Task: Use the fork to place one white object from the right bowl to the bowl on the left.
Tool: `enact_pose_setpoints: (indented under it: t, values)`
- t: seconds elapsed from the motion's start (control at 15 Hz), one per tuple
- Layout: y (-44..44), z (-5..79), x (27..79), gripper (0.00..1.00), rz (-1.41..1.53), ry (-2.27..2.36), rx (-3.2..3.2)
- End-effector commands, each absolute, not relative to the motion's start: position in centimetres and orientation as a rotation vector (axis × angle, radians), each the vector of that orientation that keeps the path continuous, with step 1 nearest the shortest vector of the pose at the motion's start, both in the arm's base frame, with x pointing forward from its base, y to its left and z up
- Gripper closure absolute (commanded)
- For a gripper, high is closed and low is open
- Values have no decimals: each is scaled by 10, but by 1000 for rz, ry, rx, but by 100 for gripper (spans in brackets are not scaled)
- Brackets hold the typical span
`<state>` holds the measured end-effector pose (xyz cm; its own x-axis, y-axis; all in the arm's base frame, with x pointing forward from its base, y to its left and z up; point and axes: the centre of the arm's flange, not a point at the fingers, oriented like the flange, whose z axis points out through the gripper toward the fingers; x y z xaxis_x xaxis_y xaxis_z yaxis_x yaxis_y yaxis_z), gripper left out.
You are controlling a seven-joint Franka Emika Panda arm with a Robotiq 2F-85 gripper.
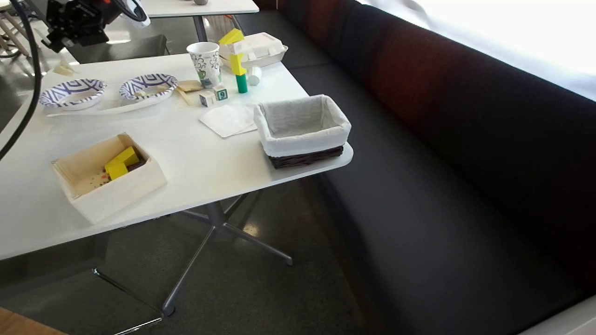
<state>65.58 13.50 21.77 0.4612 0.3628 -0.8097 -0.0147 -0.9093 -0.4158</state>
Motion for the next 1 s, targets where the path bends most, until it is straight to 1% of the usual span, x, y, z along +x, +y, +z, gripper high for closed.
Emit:
enact_pose_setpoints:
  t: [0.0, 0.27, 0.6, 0.8, 0.93]
  values:
    - [162, 179, 645, 97, 1476, -333, -2351]
    - [180, 150, 649, 97, 1370, -320, -2413]
    - [166, 143, 665, 97, 1226, -273, -2498]
    - [152, 149, 673, 97, 1197, -241, -2511]
    - [146, 147, 673, 97, 1230, -235, -2512]
